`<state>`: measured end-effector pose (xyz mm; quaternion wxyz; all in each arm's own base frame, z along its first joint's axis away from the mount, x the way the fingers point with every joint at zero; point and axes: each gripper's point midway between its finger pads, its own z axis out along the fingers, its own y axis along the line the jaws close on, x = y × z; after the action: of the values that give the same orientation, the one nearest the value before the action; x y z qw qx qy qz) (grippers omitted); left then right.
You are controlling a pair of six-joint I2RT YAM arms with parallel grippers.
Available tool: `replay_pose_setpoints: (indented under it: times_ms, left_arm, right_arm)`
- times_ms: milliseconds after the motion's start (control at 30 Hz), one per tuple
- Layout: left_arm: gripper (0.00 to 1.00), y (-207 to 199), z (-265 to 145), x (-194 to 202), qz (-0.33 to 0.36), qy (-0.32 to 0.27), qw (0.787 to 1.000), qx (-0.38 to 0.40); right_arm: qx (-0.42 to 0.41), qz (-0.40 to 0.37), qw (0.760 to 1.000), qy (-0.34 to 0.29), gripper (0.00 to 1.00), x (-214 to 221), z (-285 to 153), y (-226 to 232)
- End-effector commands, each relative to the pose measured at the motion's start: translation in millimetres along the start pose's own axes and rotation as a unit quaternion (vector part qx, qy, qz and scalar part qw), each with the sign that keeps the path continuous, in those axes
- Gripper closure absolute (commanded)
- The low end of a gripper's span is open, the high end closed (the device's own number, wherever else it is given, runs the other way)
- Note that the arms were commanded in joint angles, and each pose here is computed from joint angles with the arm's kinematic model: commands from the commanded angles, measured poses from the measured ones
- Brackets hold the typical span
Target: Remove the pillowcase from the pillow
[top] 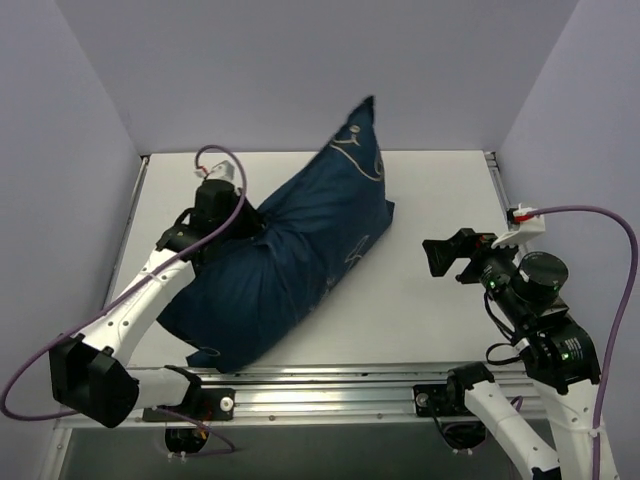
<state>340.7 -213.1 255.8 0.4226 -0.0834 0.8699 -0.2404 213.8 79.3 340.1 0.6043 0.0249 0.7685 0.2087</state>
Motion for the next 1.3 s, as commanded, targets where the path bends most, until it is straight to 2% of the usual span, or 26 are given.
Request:
replay_pose_setpoints:
  times_ms: [0, 67, 133, 300, 333, 400, 433, 467, 533, 567, 633, 700, 833, 933, 1133, 1267]
  left_arm:
    - [0.98, 45.8, 19.1, -12.4, -0.15, -0.04, 0.987, 0.027]
    - [0.98, 84.2, 25.3, -19.2, -0.171, -0.052, 0.984, -0.001]
    - [0.98, 111.0, 35.5, -15.3, -0.165, -0.037, 0.985, -0.027]
    - [0.94, 145.8, 59.5, -20.8, -0.163, -0.014, 0.984, -0.063]
    - [0.87, 149.1, 65.6, -21.8, -0.16, -0.003, 0.984, -0.074]
    - [0.8, 148.7, 70.1, -21.2, -0.146, 0.01, 0.987, -0.074]
    - [0.74, 139.0, 71.4, -19.7, -0.144, 0.023, 0.988, -0.049]
    - [0.62, 133.6, 70.6, -18.8, -0.145, 0.028, 0.988, -0.037]
    - [0.45, 116.9, 62.5, -15.6, -0.136, 0.035, 0.99, -0.012]
    - [0.26, 112.6, 57.7, -12.9, -0.122, 0.037, 0.992, -0.01]
    - [0.12, 95.9, 33.7, -13.3, -0.095, 0.026, 0.995, -0.006]
    - [0.03, 95.9, 16.2, -12.9, -0.077, 0.01, 0.997, -0.018]
    - [0.06, 94.0, -30.3, -13.2, -0.047, -0.023, 0.998, -0.033]
    - [0.06, 99.6, -34.1, 3.2, -0.033, -0.007, 0.999, -0.04]
    - [0.06, 83.9, -14.7, 38.3, -0.005, 0.043, 0.999, -0.001]
    - [0.02, 73.2, 9.6, 63.0, -0.025, 0.078, 0.996, 0.025]
  right_arm:
    - [-0.033, 0.0, 0.999, 0.008, 0.0, 1.7, 9.9, 12.0]
    - [-0.04, 0.003, 0.999, 0.023, 0.0, 7.5, 14.0, 14.5]
    - [-0.046, 0.005, 0.998, 0.037, 0.0, 13.3, 19.2, 15.8]
    - [-0.06, 0.013, 0.996, 0.061, 0.0, 26.2, 27.9, 19.4]
    - [-0.062, 0.014, 0.996, 0.064, 0.0, 27.9, 29.3, 19.9]
    - [-0.067, 0.016, 0.995, 0.069, 0.0, 30.8, 30.6, 21.3]
    - [-0.068, 0.016, 0.995, 0.073, 0.0, 34.1, 31.3, 20.9]
    - [-0.068, 0.017, 0.995, 0.075, 0.0, 35.7, 32.2, 20.7]
    - [-0.069, 0.02, 0.994, 0.084, 0.0, 42.5, 35.8, 19.8]
    - [-0.071, 0.024, 0.993, 0.087, 0.0, 44.1, 37.8, 20.3]
    - [-0.075, 0.029, 0.992, 0.101, 0.0, 50.7, 42.7, 21.1]
    - [-0.077, 0.036, 0.99, 0.112, 0.0, 58.3, 47.2, 21.2]
    - [-0.081, 0.051, 0.988, 0.125, 0.0, 69.4, 60.3, 21.3]
    - [-0.082, 0.065, 0.984, 0.144, 0.0, 84.5, 72.4, 21.3]
    - [-0.084, 0.082, 0.975, 0.19, 0.0, 121.6, 86.2, 28.4]
    - [-0.08, 0.088, 0.969, 0.216, 0.01, 146.6, 90.5, 39.4]
